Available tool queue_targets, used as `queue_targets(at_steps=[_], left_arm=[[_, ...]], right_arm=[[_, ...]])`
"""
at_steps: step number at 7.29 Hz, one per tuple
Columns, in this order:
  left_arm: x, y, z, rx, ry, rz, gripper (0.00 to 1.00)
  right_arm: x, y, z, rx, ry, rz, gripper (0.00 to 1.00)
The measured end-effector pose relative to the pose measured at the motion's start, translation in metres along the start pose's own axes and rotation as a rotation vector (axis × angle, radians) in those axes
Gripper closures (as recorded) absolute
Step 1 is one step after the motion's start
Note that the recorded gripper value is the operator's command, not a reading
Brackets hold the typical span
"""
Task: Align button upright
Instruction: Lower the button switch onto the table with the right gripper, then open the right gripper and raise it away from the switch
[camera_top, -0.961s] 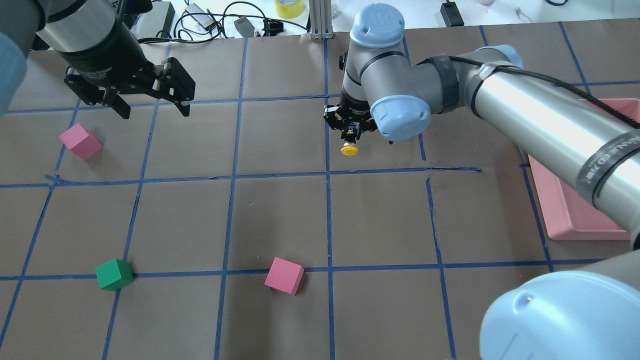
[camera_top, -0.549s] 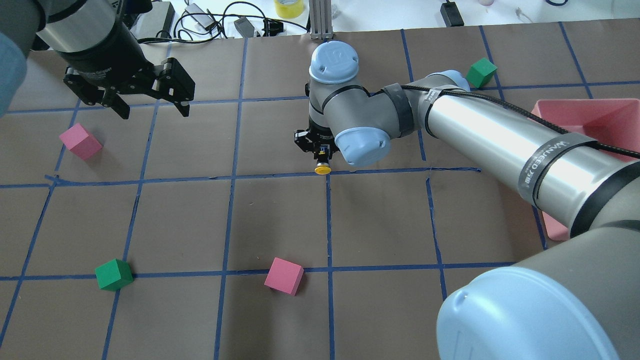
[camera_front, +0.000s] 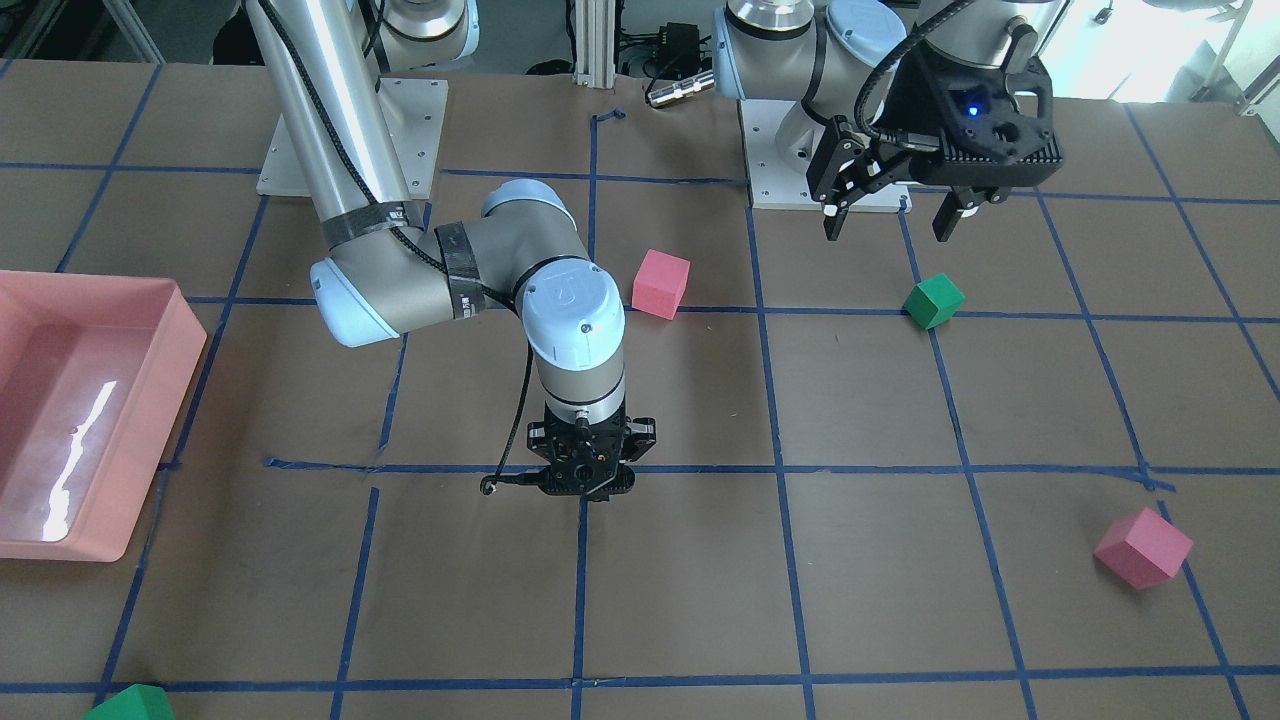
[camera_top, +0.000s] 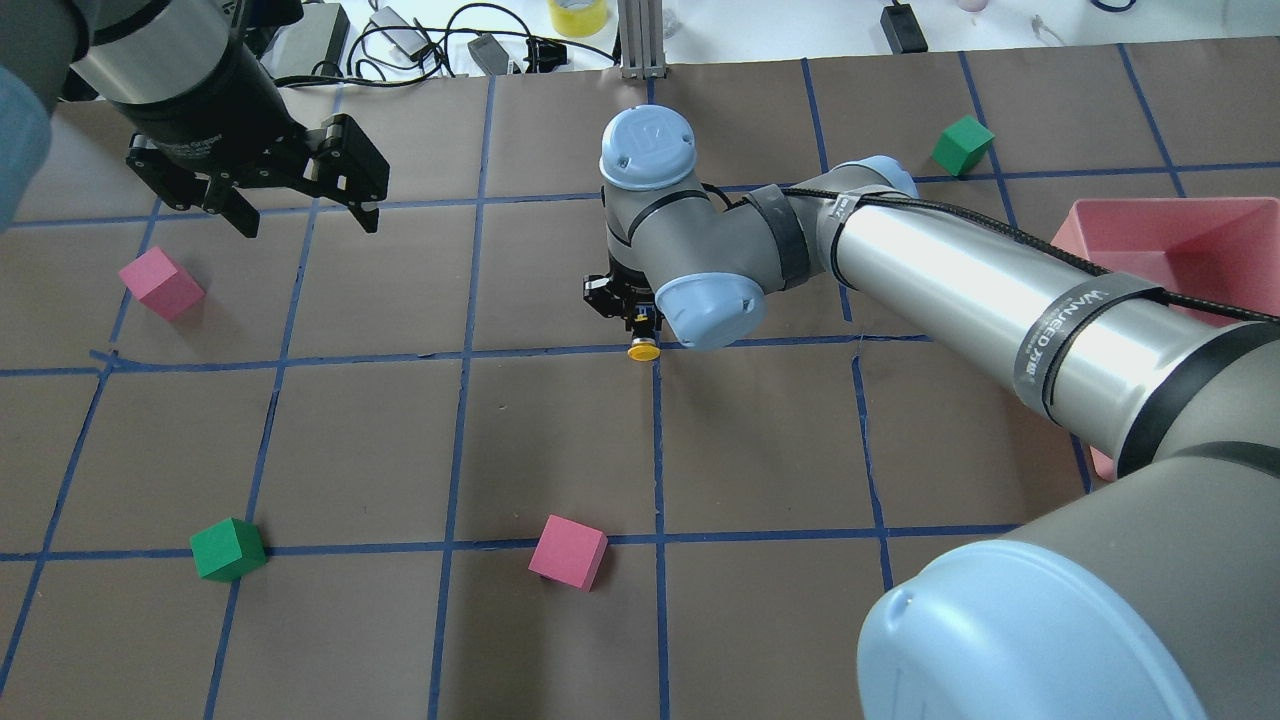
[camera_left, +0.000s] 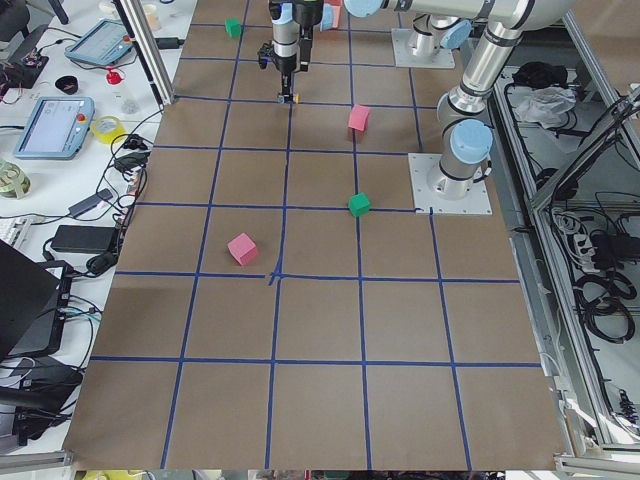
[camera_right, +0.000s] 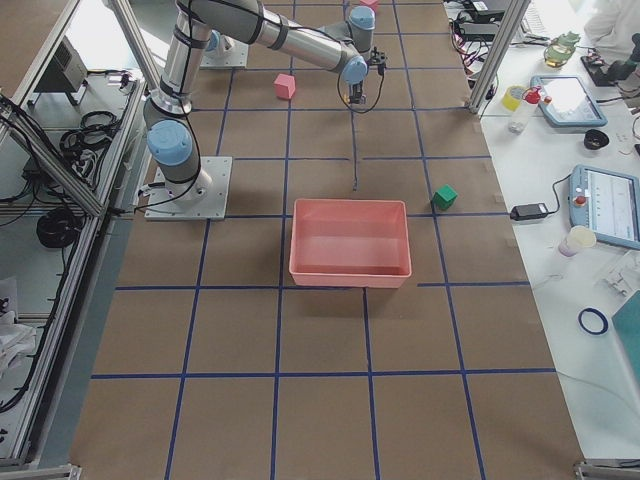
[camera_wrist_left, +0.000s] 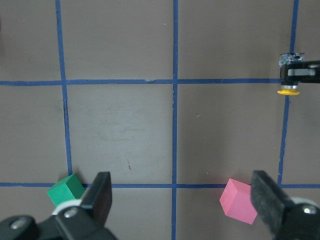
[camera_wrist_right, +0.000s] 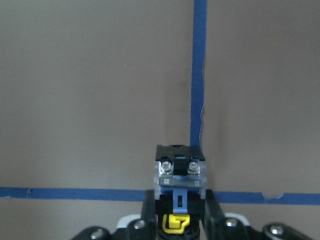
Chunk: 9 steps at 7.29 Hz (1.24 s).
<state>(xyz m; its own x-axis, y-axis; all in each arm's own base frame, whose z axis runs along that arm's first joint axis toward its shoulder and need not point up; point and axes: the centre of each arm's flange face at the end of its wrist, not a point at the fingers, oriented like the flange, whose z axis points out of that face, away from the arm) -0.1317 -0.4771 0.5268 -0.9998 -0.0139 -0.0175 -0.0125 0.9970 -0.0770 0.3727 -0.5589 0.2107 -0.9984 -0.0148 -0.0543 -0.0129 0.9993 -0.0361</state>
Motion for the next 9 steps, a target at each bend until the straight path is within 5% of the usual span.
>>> queue_targets(at_steps=[2, 5, 6, 9], left_arm=[[0.0, 0.0, 0.0, -0.001, 0.0, 0.0, 0.0], [-0.001, 0.0, 0.0, 0.0, -0.001, 0.001, 0.0], [-0.001, 0.0, 0.0, 0.001, -0.003, 0.002, 0.0], [-0.001, -0.002, -0.002, 0.005, -0.005, 0.008, 0.0]], right_arm=[[0.0, 0.004, 0.004, -0.012, -0.002, -0.002, 0.48], [0.0, 0.006, 0.004, -0.016, -0.009, -0.003, 0.08], [0.0, 0.007, 0.004, -0.016, -0.01, -0.004, 0.0], [0.001, 0.009, -0.031, 0.024, -0.025, -0.046, 0.0]])
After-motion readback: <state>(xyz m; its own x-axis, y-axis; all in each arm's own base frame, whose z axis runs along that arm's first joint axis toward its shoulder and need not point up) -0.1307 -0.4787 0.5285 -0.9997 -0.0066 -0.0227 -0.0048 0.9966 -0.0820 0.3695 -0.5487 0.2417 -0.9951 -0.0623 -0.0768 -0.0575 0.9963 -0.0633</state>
